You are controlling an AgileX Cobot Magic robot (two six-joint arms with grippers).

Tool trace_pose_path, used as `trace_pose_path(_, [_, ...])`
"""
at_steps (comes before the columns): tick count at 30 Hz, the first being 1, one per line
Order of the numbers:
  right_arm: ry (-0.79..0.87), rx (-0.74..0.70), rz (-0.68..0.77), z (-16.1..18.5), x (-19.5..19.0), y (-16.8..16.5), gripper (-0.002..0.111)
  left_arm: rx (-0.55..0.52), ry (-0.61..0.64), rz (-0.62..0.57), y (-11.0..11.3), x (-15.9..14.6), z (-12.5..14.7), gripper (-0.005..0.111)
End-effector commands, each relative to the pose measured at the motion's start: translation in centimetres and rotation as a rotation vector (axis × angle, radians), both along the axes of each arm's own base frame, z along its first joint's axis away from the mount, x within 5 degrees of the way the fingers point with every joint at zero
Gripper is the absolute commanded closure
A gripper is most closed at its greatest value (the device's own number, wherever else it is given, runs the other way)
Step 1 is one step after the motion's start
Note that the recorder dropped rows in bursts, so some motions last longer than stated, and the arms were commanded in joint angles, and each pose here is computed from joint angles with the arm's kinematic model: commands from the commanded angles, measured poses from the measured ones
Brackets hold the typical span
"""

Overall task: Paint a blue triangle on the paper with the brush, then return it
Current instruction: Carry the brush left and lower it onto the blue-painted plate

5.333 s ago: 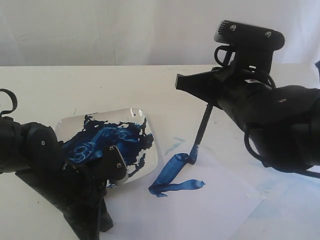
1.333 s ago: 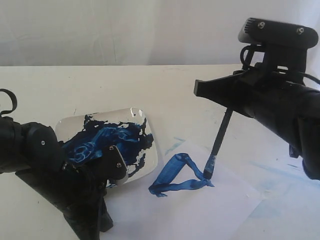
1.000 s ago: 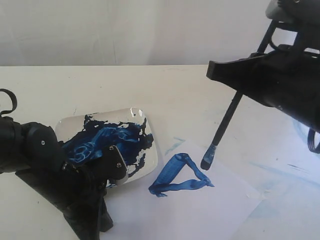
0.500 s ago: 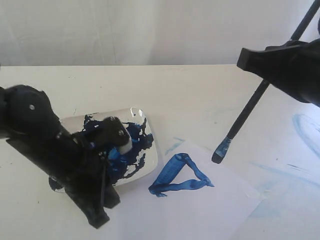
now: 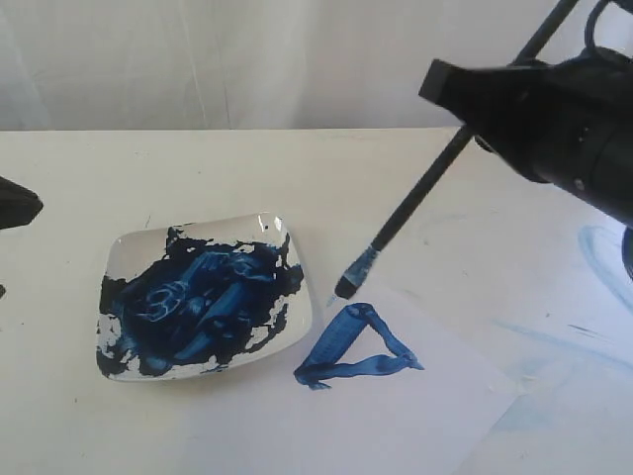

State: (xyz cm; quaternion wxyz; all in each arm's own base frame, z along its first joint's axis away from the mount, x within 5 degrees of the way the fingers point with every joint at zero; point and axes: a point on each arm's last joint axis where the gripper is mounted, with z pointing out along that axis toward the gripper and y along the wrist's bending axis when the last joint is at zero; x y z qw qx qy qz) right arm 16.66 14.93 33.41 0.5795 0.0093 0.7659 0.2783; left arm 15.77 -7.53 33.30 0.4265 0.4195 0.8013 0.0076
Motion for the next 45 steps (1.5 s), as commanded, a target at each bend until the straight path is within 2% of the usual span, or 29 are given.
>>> trace_pose_path(1, [-0.024, 0.064, 0.075, 1.4, 1.5, 3.1, 0.108, -0.045, -0.061, 0.024, 0.2, -0.2, -1.8, 0.107])
trace_pose_path(6, [0.029, 0.052, 0.146, 1.9, 6.4, 7.6, 0.108, -0.057, -0.084, 0.026, 0.2, -0.2, -2.3, 0.107])
trace_pose_path(9, [0.169, 0.134, 0.189, 0.9, 10.2, 7.7, 0.108, -0.042, -0.088, 0.024, 0.3, -0.1, -2.8, 0.107])
trace_pose_path(10, [0.244, 0.205, 0.201, 0.5, 11.8, 7.4, 0.108, -0.043, -0.097, 0.024, 0.3, -0.1, -3.0, 0.107])
trace_pose_path(14, [0.411, 0.307, 0.307, -1.0, 14.3, 7.6, 0.108, -0.052, -0.112, 0.025, 0.2, 0.0, -3.0, 0.107])
trace_pose_path(17, [0.515, 0.363, 0.317, -2.8, 15.9, 8.3, 0.108, -0.089, -0.101, 0.051, 0.2, 0.0, -3.0, 0.107])
trace_pose_path(23, [0.664, 0.493, 0.245, -6.7, 17.8, 9.5, 0.108, -0.101, -0.097, 0.06, 0.2, 0.0, -2.9, 0.107])
trace_pose_path(30, [0.772, 0.468, 0.212, -11.3, 18.8, 10.3, 0.108, -0.104, -0.099, 0.06, 0.2, 0.0, -2.9, 0.107])
trace_pose_path(37, [0.856, 0.452, 0.24, -14.2, 18.7, 11.3, 0.108, -0.112, -0.095, 0.062, 0.2, 0.0, -2.9, 0.107])
trace_pose_path(45, [0.9, 0.467, 0.164, -16.7, 19.1, 11.5, 0.108, -0.124, -0.092, 0.064, 0.1, 0.0, -2.9, 0.107])
